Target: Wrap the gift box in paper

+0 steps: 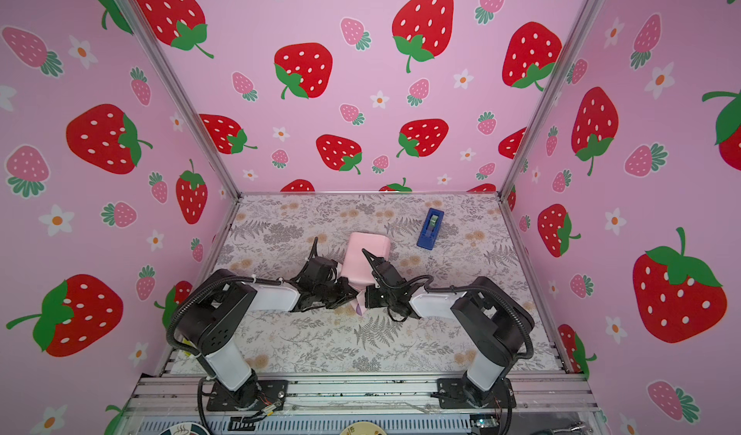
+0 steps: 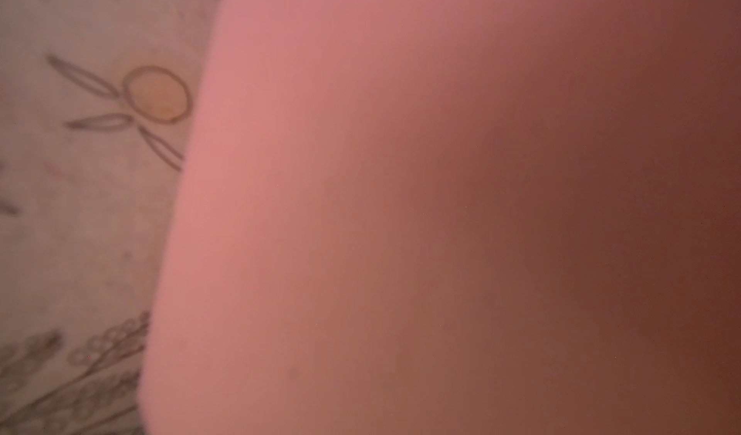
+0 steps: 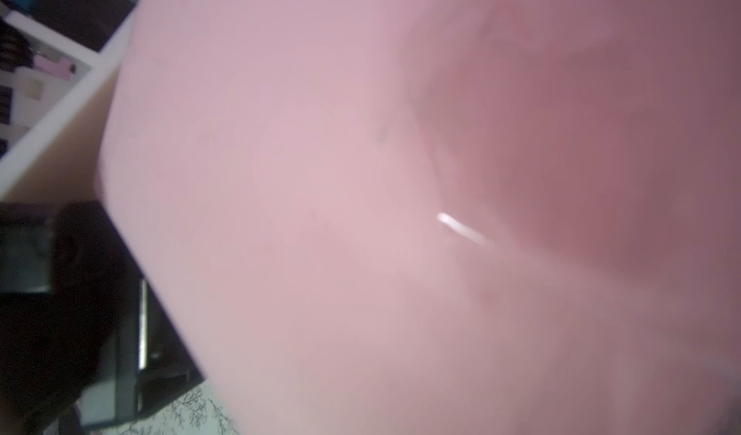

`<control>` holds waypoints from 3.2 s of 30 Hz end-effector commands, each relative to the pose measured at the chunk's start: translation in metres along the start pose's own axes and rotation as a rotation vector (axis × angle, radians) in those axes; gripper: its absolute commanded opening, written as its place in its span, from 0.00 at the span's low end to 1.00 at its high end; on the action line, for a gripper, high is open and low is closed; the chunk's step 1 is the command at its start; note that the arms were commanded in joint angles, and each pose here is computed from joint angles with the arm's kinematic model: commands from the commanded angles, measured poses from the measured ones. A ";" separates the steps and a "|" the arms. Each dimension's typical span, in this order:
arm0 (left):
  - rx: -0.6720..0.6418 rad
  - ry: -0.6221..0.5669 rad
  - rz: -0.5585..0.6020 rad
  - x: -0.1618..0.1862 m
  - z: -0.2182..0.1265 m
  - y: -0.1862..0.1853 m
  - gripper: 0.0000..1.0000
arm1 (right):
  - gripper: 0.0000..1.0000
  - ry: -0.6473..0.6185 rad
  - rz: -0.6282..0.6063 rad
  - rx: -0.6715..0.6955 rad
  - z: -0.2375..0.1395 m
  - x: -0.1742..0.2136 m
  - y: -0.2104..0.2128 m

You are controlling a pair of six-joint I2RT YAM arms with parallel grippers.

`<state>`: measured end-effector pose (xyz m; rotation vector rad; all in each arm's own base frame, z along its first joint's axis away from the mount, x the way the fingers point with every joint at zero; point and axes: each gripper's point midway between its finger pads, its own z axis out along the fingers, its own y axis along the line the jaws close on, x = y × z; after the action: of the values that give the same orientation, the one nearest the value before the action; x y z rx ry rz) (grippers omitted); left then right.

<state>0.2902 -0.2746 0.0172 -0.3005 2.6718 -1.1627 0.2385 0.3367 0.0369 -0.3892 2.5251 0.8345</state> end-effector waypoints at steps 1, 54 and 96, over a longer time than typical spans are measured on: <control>-0.102 0.043 -0.032 0.013 0.008 0.025 0.08 | 0.06 -0.063 0.031 -0.034 0.005 -0.018 0.013; -0.162 0.010 -0.028 0.026 -0.037 0.004 0.27 | 0.05 -0.074 0.095 0.042 0.020 -0.019 -0.006; -0.056 0.023 -0.113 0.028 -0.021 -0.011 0.00 | 0.16 -0.169 -0.137 -0.007 -0.042 -0.031 0.013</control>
<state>0.2561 -0.2723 0.0240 -0.4764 2.7479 -1.1307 0.2503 0.3358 0.0816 -0.3744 2.3609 0.8554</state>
